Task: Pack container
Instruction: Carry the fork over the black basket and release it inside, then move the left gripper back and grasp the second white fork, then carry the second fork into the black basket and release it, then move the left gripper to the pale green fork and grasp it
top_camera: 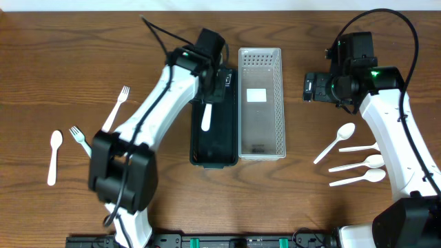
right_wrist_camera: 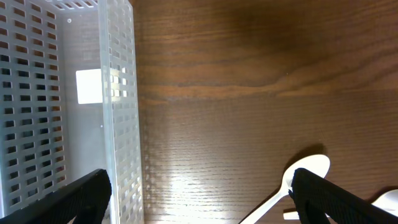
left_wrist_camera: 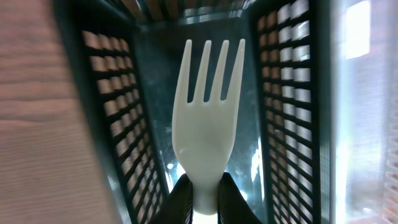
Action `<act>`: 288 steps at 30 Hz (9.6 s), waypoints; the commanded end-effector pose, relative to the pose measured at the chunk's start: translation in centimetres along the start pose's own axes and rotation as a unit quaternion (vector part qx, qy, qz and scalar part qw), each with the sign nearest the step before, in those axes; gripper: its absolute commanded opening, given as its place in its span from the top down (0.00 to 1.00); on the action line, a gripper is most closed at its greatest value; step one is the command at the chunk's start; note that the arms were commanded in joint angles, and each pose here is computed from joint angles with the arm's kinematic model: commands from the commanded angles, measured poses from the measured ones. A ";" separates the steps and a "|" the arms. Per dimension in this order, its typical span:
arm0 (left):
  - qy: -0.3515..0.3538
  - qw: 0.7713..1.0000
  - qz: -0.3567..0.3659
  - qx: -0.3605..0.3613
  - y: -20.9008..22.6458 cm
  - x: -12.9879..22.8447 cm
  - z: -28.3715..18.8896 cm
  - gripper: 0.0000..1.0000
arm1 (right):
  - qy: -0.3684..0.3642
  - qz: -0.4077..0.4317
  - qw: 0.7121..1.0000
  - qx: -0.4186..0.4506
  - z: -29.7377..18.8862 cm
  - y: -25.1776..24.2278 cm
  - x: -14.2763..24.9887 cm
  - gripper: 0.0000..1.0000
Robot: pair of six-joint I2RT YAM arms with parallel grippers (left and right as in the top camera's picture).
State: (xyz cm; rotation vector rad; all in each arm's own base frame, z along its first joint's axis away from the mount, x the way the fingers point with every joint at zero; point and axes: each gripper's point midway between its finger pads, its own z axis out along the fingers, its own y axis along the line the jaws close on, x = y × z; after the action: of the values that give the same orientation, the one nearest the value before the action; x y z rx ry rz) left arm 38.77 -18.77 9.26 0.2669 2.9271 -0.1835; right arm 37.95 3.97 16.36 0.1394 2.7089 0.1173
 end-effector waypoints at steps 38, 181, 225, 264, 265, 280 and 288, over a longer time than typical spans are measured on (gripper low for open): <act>-0.064 0.990 0.065 -0.104 19.7 0.2 -15.8 0.09 | -0.008 -0.009 1.000 0.006 -0.4 -0.3 -0.4 0.02; 0.092 0.995 -0.027 -0.008 -1.2 1.4 0.4 0.94 | 0.016 0.001 1.000 0.011 -0.4 -0.5 0.8 0.03; -0.041 0.884 -0.432 -0.175 32.2 14.2 -13.3 0.12 | -0.007 -0.026 1.000 0.007 -0.4 -0.3 -0.4 0.01; 0.047 0.899 -0.420 -0.116 34.2 17.7 5.8 0.05 | -0.007 -0.025 1.000 0.007 -0.4 -0.3 -0.4 0.01; 0.049 0.898 -0.421 -0.116 34.2 17.8 6.0 0.05 | -0.007 -0.025 1.000 0.007 -0.4 -0.3 -0.4 0.01; 0.082 0.881 -0.445 -0.142 34.1 19.6 5.7 0.07 | 0.008 -0.025 1.000 0.009 -0.4 -0.4 0.4 0.02; 0.110 0.859 -0.470 -0.174 34.2 21.3 5.1 0.09 | 0.010 -0.025 1.000 0.009 -0.4 -0.4 0.4 0.02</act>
State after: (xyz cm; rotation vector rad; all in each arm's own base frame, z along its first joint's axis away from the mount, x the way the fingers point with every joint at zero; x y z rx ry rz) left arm 29.99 17.11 -0.56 -1.1784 2.8143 0.0793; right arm 37.15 3.82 16.01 0.0899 2.7454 0.0955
